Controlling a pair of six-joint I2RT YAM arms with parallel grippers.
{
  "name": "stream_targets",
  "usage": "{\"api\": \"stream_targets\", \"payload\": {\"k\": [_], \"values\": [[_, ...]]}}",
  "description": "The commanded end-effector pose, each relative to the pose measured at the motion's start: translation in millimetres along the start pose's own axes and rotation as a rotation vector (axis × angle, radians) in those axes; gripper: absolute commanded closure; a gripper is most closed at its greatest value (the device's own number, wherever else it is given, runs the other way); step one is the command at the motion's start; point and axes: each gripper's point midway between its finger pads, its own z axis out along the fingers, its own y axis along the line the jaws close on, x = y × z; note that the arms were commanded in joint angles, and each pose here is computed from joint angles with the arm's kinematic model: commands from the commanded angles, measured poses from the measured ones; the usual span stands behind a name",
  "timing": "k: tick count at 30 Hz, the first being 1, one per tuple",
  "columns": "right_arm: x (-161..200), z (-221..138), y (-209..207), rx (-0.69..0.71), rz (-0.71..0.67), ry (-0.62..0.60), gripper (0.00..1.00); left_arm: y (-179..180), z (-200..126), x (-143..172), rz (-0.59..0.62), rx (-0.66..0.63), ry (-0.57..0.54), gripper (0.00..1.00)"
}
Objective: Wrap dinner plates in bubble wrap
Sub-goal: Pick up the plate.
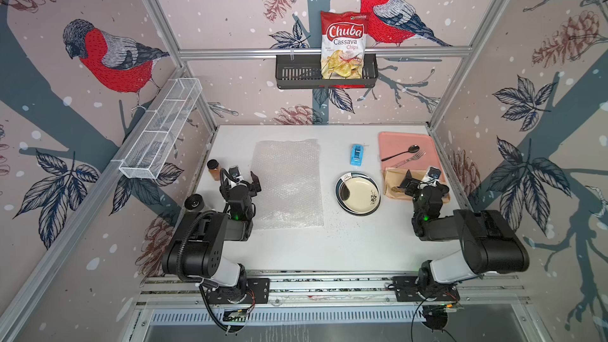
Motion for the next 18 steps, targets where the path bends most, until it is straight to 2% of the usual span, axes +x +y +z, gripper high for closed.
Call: {"api": "stream_targets", "payload": {"k": [1,18], "values": [[-7.5,-0.8,-1.4,0.01,0.011,-0.03,0.0,1.6,0.4,-6.9,-0.011,-0.01,-0.026,0.02],[-7.3,-0.5,-1.2,0.01,0.012,-0.029,0.0,1.7,0.9,-6.6,-0.01,-0.009,-0.024,0.02]]}}
